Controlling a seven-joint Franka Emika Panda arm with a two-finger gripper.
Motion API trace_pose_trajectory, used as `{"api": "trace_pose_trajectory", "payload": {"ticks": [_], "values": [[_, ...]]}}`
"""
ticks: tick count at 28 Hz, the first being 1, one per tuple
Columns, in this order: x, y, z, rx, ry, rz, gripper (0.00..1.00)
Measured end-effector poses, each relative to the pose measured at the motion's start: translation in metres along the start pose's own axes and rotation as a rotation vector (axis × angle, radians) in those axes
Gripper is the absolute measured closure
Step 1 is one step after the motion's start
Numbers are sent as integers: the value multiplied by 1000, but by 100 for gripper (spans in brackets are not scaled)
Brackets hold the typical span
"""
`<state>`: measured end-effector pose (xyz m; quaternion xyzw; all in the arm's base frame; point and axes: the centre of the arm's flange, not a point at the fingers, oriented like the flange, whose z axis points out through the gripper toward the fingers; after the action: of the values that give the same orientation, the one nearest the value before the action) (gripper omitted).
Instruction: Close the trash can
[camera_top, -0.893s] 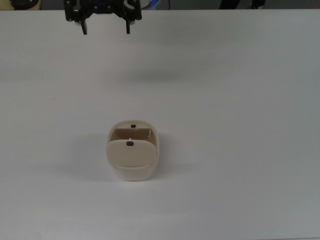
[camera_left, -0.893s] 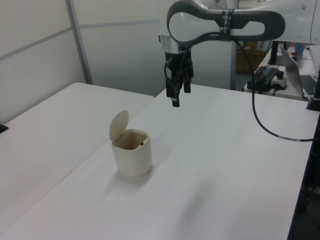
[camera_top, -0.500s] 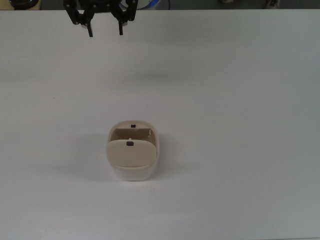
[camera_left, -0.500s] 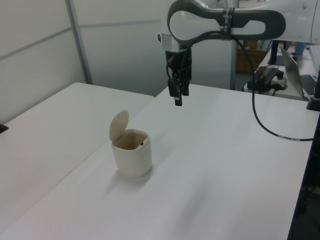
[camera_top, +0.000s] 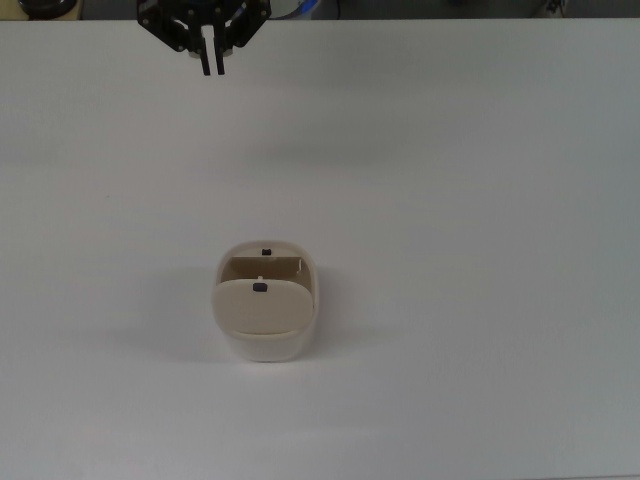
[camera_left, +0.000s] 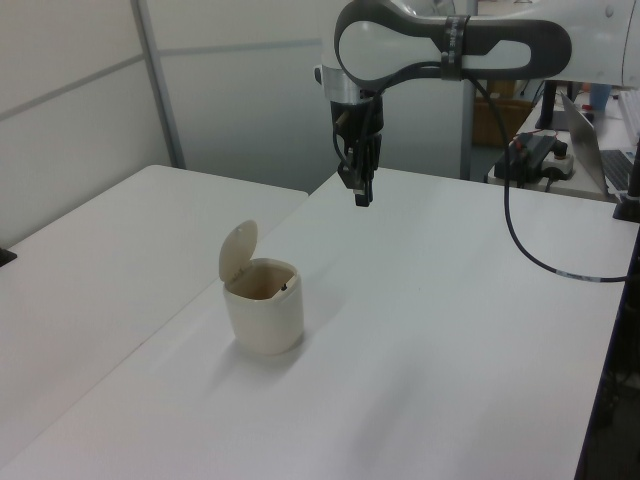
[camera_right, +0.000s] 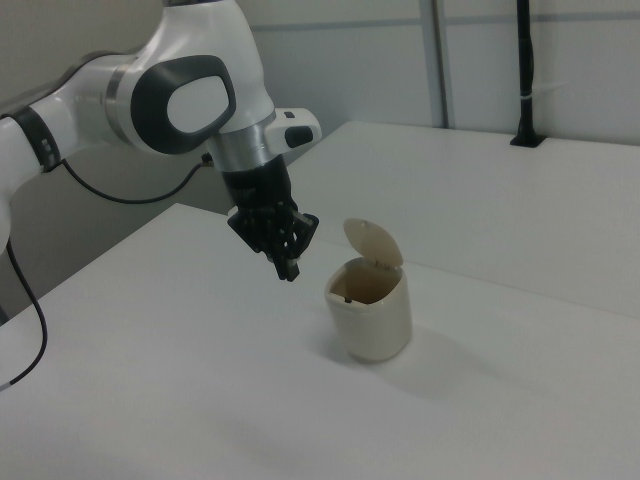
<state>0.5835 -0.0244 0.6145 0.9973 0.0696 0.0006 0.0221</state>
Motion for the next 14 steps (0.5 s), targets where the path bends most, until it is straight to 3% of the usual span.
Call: {"api": "trace_pose_trajectory", "payload": {"ticks": [3, 7, 14], "values": [[3, -1, -3, -3, 24, -3, 99], [13, -2, -12, -11, 121, -4, 99], [43, 1, -38, -21, 426, 7, 99]]}}
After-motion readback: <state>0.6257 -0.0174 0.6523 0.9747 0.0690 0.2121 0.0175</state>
